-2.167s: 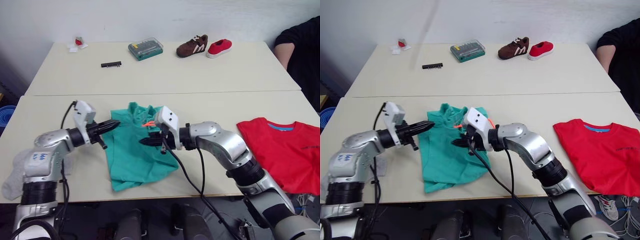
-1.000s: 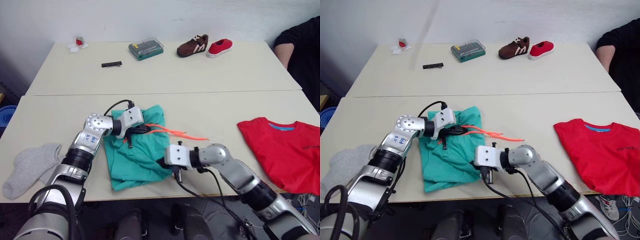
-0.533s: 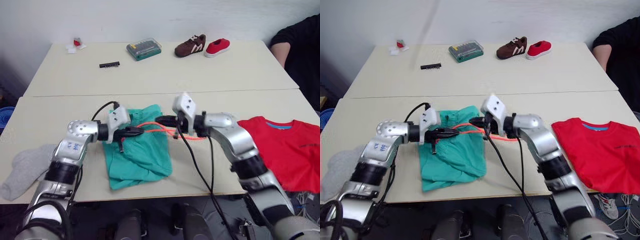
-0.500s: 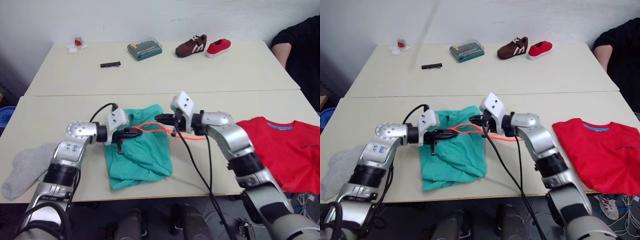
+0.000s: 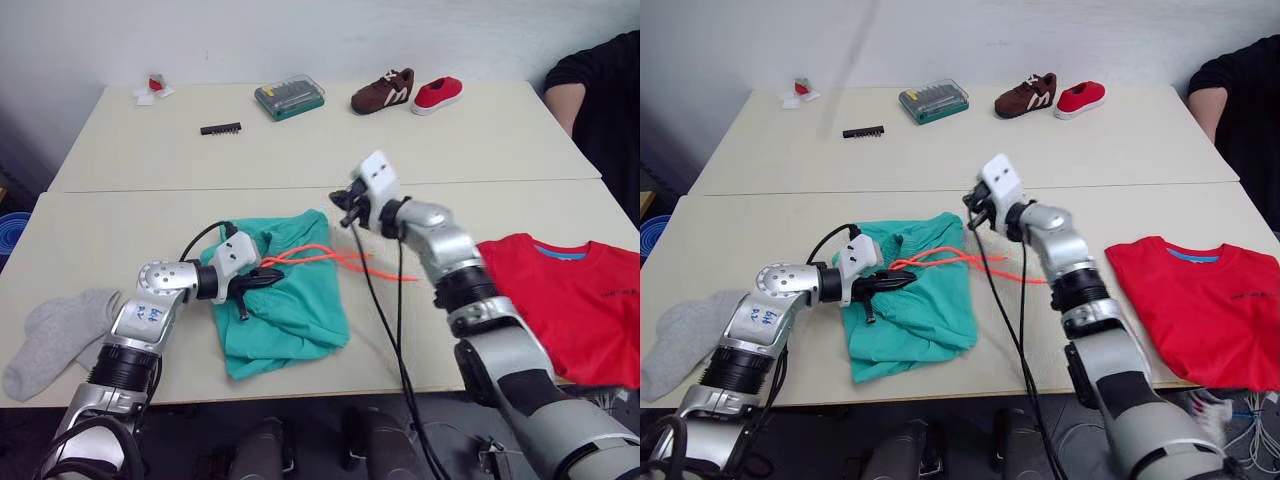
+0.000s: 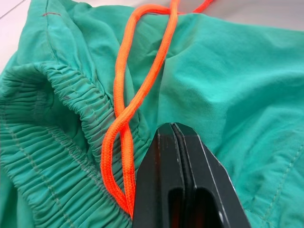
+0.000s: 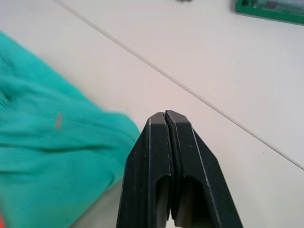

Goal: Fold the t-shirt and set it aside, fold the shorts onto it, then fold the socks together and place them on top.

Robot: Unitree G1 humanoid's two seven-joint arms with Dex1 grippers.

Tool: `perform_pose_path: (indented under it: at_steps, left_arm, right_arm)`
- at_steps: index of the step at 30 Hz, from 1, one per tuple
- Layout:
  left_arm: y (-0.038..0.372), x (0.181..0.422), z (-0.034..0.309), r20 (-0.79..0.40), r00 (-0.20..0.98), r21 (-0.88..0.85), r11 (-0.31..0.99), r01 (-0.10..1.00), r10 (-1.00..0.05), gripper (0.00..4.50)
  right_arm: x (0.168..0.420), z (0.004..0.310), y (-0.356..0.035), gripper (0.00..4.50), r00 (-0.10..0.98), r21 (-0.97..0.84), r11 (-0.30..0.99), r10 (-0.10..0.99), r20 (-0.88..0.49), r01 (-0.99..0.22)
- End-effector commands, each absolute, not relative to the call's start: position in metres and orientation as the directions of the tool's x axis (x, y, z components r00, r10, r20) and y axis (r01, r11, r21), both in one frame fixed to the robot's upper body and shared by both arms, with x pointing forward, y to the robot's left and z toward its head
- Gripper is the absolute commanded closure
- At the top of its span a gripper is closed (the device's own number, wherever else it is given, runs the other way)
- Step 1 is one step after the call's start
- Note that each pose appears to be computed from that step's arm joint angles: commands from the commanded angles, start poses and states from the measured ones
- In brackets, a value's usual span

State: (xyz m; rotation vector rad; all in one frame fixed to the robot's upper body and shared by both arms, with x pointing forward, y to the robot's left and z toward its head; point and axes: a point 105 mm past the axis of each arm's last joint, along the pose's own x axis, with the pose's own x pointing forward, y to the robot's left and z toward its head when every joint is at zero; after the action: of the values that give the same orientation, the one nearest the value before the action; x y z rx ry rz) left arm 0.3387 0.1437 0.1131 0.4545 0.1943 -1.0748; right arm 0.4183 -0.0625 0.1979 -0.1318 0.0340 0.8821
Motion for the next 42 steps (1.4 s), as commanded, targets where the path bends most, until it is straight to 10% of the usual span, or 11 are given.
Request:
perform_pose_path:
  at_steps: [1, 6, 15, 21, 30, 42]
  left_arm:
    - [0.144, 0.337, 0.118, -0.338, 0.472, 0.247, 0.407, 0.880, -0.815, 4.50]
    - [0.137, 0.324, 0.146, -0.229, 0.409, 0.192, 0.371, 0.909, -0.883, 4.50]
    - [0.163, 0.297, 0.176, -0.219, 0.357, 0.159, 0.328, 0.931, -0.908, 1.99]
    - [0.181, 0.294, 0.187, -0.221, 0.410, 0.190, 0.374, 0.908, -0.885, 0.05]
    - [0.189, 0.295, 0.191, -0.243, 0.462, 0.243, 0.408, 0.880, -0.853, 0.02]
    - [0.191, 0.293, 0.189, -0.257, 0.467, 0.257, 0.406, 0.877, -0.846, 0.02]
  right_arm:
    - [0.373, 0.196, -0.075, 4.32, 0.484, 0.120, 0.497, 0.867, -0.121, -0.860]
    - [0.318, 0.152, -0.089, 2.92, 0.327, 0.363, 0.409, 0.907, -0.267, -0.837]
    - [0.316, 0.136, -0.064, 0.00, 0.278, 0.640, 0.339, 0.940, -0.198, -0.690]
    - [0.331, 0.112, -0.038, 0.00, 0.278, 0.664, 0.367, 0.930, -0.242, -0.651]
    - [0.333, 0.111, 0.018, 0.00, 0.199, 0.652, 0.291, 0.957, -0.213, -0.700]
    - [0.353, 0.111, -0.038, 0.00, 0.288, 0.576, 0.405, 0.913, -0.288, -0.710]
